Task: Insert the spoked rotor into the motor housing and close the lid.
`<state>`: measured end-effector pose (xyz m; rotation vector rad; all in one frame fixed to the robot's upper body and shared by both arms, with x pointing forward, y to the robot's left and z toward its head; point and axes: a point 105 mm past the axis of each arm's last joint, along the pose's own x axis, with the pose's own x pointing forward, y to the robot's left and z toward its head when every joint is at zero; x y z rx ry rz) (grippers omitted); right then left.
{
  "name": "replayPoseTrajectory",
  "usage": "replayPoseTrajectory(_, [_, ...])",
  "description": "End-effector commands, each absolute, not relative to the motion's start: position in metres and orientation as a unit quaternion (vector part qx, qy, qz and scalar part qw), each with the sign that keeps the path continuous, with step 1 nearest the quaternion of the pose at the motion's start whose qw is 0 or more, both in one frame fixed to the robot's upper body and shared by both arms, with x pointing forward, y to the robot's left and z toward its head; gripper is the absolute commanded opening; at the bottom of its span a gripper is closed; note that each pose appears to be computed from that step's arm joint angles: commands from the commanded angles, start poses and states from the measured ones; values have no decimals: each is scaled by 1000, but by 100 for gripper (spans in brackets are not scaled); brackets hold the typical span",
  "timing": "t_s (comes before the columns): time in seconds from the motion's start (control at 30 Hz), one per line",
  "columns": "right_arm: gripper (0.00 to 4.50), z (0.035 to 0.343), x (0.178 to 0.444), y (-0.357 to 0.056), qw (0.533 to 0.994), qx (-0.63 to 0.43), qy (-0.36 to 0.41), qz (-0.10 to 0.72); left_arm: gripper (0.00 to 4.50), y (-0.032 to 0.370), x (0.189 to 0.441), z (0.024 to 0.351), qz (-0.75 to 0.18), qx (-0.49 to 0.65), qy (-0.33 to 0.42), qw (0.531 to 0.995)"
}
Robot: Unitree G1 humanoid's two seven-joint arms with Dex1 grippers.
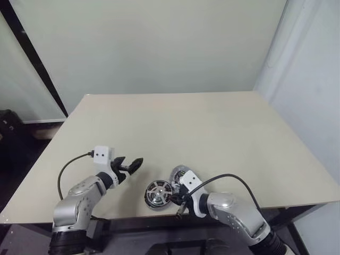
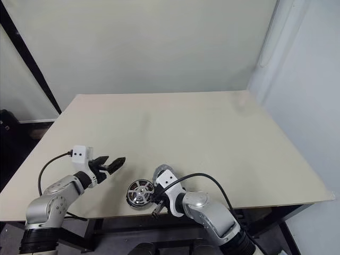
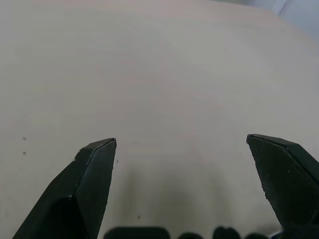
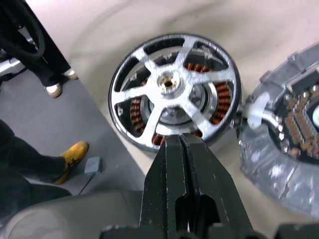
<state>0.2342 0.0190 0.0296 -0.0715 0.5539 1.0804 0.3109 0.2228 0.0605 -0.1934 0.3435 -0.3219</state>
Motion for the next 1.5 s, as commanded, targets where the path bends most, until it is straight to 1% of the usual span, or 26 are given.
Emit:
replayPoseTrajectory(0.03, [2,44,237,29,821,-23,229,522,450,224,312,75,-164,-79,146,972])
replayPoseTrajectory(0.3, [2,46,232,37,812,-17,229,536,450,223,312,74,-165,-79,148,972])
replayPoseTrajectory(0.4, [2,48,231,29,811,-34,235,535,450,223,312,74,-165,-79,147,972])
replayPoseTrajectory(0.5, [2,42,229,17,805,-67,258,530,450,221,311,73,-176,-71,151,970])
replayPoseTrajectory(0.7, [2,35,229,15,805,-77,271,521,450,222,295,67,-246,-9,183,952])
replayPoseTrajectory(0.77, [2,35,230,18,807,-74,270,520,450,221,286,68,-283,1,183,942])
replayPoseTrajectory(0.83, [2,34,232,19,811,-72,267,515,450,221,279,70,-300,3,177,938])
replayPoseTrajectory(0.97, [2,33,235,21,816,-71,264,510,450,226,268,64,-306,-2,206,930])
replayPoseTrajectory(1.17, [2,33,241,27,821,-76,252,506,450,229,261,57,-297,-12,228,927])
replayPoseTrajectory(1.3, [2,41,243,32,826,-68,234,509,450,232,252,49,-301,-6,249,920])
replayPoseTrajectory(1.5, [2,51,243,36,829,-46,218,513,450,231,249,47,-297,-26,258,919])
